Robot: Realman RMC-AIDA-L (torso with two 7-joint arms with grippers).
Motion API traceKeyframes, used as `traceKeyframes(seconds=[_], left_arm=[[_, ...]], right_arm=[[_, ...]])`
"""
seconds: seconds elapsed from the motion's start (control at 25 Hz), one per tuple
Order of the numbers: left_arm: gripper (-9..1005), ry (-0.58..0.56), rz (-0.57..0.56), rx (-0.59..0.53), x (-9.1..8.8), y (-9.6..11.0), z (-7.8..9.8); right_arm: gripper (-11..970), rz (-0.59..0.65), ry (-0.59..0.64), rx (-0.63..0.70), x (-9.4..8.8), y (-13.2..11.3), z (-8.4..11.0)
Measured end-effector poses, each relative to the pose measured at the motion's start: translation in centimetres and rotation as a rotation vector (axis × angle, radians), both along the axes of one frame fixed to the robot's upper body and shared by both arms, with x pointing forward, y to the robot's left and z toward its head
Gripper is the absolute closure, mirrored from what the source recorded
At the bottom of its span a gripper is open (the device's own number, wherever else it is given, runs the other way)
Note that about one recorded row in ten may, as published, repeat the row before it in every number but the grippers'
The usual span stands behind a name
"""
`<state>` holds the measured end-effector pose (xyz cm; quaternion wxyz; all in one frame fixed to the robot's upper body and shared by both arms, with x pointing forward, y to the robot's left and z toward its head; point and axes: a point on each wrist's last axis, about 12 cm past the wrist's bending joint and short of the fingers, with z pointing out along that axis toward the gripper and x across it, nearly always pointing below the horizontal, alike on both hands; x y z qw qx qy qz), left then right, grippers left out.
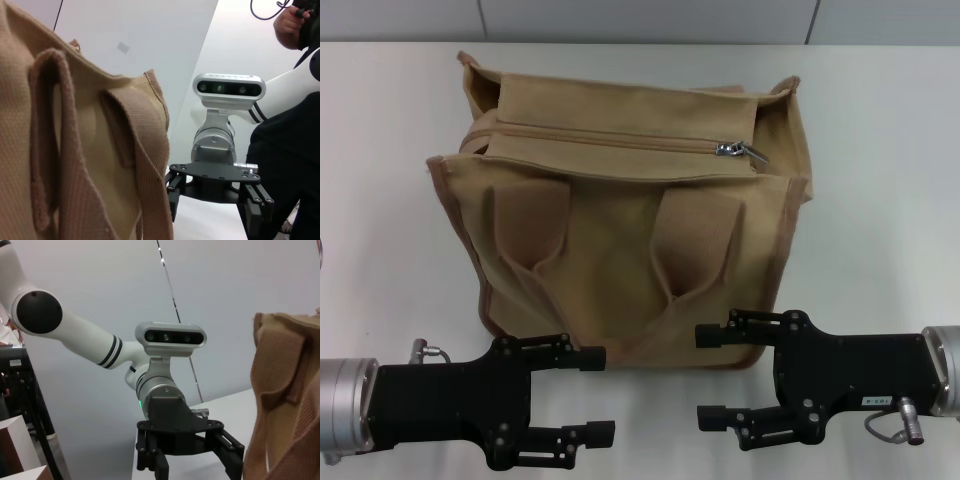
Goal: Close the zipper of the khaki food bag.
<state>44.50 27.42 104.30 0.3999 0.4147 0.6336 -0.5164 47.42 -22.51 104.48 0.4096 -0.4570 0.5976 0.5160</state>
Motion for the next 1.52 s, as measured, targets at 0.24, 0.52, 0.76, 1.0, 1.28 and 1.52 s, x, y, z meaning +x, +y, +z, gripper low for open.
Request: traceKeyframes(seconds=[0.24, 0.52, 0.76, 1.0, 1.28, 1.52], left_arm=[[223, 0.001, -0.001, 0.002, -0.01, 0.01, -0.02], [223, 0.003, -0.001, 0.005, -0.12, 0.31, 0.00], [223, 0.007, -0.001, 0.005, -0.21, 0.36, -0.02], [223, 0.006, 0.000, 0.004, -0.23, 0.40, -0.01], [223, 0.005, 0.000, 0.003, -0.23, 0.40, 0.00], [223, 0.004, -0.001, 0.004, -0.22, 0.40, 0.01]], right_arm=[[145, -0.011, 0.004, -0.007, 0.03, 0.05, -0.20], [145, -0.015, -0.002, -0.010, 0.04, 0.07, -0.29], [145, -0.015, -0.004, -0.011, 0.06, 0.09, -0.30], [145, -0.016, -0.006, -0.012, 0.07, 0.09, -0.31], [145, -0.022, -0.007, -0.019, 0.14, 0.07, -0.39], [145, -0.023, -0.008, -0.022, 0.16, 0.07, -0.42]])
